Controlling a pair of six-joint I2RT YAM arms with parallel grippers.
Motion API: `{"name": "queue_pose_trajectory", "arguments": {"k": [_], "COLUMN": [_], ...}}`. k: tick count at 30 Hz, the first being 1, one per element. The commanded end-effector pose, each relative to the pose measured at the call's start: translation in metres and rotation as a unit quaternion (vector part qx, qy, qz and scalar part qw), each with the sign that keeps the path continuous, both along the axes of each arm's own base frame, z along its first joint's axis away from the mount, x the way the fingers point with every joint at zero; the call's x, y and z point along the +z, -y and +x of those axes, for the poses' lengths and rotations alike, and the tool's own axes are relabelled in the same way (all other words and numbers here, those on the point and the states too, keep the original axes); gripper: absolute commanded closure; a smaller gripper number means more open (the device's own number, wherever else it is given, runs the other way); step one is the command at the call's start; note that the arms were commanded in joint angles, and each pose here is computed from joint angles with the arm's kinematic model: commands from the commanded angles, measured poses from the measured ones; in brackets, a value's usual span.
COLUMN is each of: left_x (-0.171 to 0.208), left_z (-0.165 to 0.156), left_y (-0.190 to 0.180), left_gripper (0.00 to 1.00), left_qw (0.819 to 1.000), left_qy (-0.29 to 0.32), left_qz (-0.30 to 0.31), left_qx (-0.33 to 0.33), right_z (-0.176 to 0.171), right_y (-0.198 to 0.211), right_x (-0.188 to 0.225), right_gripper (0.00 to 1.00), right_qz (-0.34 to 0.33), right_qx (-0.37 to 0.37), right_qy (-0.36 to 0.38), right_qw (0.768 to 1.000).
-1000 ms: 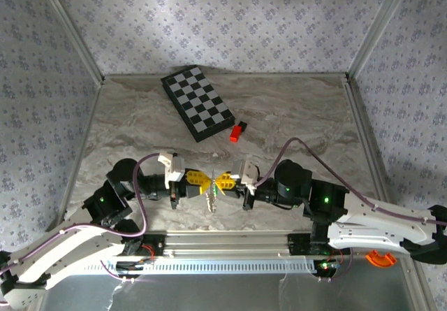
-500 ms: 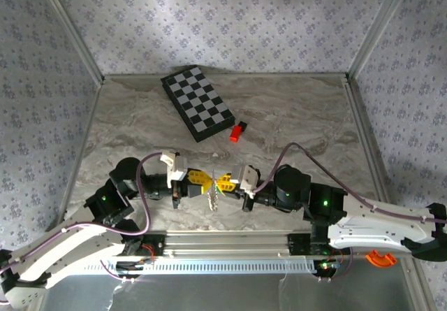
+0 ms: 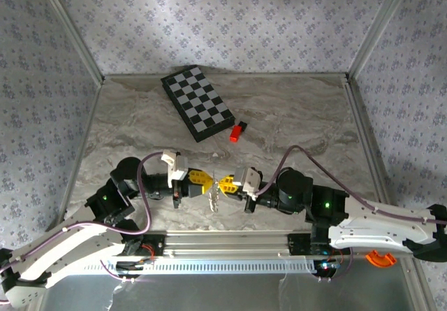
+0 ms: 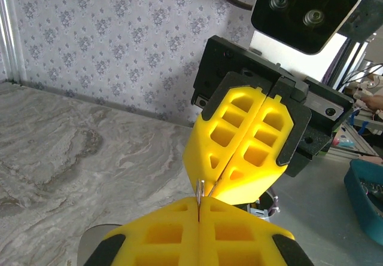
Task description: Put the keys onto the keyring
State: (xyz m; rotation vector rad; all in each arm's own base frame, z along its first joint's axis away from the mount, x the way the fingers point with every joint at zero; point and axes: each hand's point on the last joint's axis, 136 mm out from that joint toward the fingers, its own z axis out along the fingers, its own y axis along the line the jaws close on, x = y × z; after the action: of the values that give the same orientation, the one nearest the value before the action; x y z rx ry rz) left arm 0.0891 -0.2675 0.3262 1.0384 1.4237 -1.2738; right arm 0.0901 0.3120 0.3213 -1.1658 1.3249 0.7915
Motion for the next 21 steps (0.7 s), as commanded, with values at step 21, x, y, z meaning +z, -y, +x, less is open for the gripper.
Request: {"name": "queue_pose_trajectory", "arguments": {"k": [21], "left_x": [0.048], "left_z": [-0.014], "left_y": [-0.001], "left_gripper": [1.00], "left_qw": [0.996], "left_qy": [0.042], "left_qz": [-0.072], "left_qx": [-0.030], "right_z": [-0.002], "right_y": [0.011], "right_x": [0.022], "right_gripper": [0.74], "right_qz": [0.039], "right_qx": [-0.006], "right_qy": [-0.006], "right_qw": [0.999]}}
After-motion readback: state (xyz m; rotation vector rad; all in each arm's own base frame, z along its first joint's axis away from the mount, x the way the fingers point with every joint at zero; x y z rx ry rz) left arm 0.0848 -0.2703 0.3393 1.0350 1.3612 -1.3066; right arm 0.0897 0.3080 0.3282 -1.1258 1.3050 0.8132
